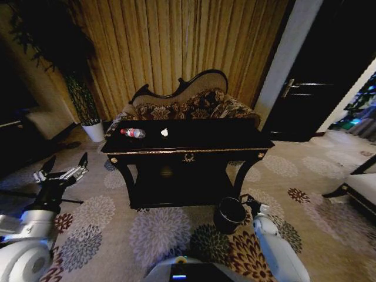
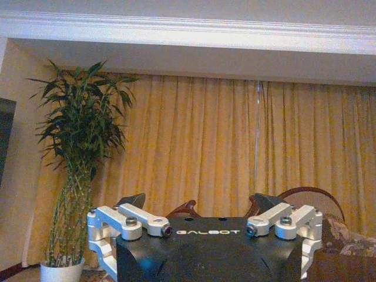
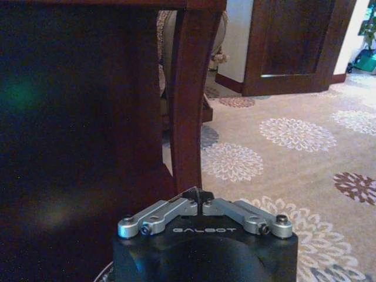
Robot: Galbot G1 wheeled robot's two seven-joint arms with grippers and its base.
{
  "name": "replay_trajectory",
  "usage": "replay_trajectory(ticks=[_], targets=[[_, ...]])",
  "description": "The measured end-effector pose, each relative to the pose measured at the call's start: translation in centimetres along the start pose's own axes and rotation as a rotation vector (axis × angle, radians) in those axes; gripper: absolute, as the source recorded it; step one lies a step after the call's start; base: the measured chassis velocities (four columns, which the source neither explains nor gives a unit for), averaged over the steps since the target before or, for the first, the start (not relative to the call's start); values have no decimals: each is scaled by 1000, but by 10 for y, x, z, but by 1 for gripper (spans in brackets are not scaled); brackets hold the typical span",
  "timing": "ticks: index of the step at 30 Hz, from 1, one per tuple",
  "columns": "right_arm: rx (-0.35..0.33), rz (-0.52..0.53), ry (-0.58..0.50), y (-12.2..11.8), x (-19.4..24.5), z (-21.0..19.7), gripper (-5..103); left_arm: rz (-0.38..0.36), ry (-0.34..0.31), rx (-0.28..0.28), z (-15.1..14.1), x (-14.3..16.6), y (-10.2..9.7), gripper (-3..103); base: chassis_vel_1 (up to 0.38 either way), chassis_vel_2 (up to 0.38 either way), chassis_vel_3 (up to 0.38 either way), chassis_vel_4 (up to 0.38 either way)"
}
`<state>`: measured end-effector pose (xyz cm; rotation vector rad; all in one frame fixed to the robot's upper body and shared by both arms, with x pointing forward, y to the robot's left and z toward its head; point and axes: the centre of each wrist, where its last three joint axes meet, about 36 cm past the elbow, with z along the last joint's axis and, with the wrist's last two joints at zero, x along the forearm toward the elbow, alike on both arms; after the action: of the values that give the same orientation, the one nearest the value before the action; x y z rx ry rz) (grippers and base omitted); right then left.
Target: Move to the front of the table and place the trash on the table into the trash bin.
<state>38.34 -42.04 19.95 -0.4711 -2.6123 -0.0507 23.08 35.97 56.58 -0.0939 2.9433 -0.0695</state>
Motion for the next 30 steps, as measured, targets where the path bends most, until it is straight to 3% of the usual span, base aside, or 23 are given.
replay_trajectory(ticks=[11,16,18,20,24,25,26,30], targets=[[-5,-21,-9,13,4,-3,1,-2,-5,-8,-2,0,1,100,0,0,0,0],[-1,-27,-7,14,6,-6,23,-5,-6,-11,-2,1,2,100,0,0,0,0],[0,-27,-7,13,6,-7,23,-4,-7,-11,-3,1,2,100,0,0,0,0],[1,-26,-7,11,6,-8,38,-2,-9,-12,-3,0,3,100,0,0,0,0],[-1,-26,-10,11,6,-9,44,-1,-10,-11,-3,0,2,100,0,0,0,0],[-3,-27,-11,11,6,-9,55,0,-10,-11,-3,0,2,100,0,0,0,0],[-4,-28,-12,12,7,-10,55,0,-10,-10,-3,0,2,100,0,0,0,0],[-5,-29,-11,12,7,-10,71,-1,-8,-8,-3,0,2,100,0,0,0,0]])
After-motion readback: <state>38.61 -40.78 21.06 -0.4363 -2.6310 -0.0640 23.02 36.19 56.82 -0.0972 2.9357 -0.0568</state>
